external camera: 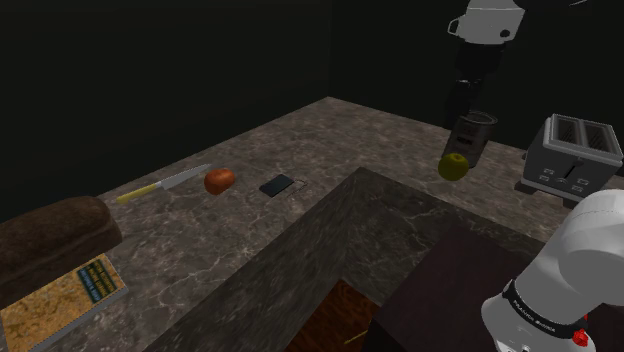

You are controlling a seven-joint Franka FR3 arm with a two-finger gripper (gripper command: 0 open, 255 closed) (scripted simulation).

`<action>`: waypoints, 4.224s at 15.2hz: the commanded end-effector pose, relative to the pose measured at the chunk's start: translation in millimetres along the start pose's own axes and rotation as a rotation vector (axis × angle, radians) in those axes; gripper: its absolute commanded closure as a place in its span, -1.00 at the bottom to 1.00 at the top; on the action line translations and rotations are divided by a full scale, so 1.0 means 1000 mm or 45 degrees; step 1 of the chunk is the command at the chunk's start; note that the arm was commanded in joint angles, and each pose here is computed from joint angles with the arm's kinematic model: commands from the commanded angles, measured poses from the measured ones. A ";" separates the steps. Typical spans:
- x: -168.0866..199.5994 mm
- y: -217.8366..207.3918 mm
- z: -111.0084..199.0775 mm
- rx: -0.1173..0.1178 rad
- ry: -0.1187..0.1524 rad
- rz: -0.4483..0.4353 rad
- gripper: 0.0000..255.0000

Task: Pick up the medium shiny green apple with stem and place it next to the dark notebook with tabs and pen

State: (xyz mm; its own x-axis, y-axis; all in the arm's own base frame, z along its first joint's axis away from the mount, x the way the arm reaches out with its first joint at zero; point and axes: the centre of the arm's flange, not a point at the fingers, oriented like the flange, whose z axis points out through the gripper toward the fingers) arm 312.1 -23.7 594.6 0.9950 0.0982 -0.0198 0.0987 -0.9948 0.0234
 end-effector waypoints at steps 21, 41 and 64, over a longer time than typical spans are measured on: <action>0.005 0.237 0.134 0.076 0.020 -0.191 -1.00; 0.019 0.331 0.236 0.109 0.028 -0.274 -1.00; 0.018 0.333 0.188 0.109 0.028 -0.274 1.00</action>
State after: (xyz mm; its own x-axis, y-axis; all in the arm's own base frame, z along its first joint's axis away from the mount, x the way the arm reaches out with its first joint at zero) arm 359.5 -357.6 408.2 0.9515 0.3077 0.0074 0.3075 -0.9494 -0.0640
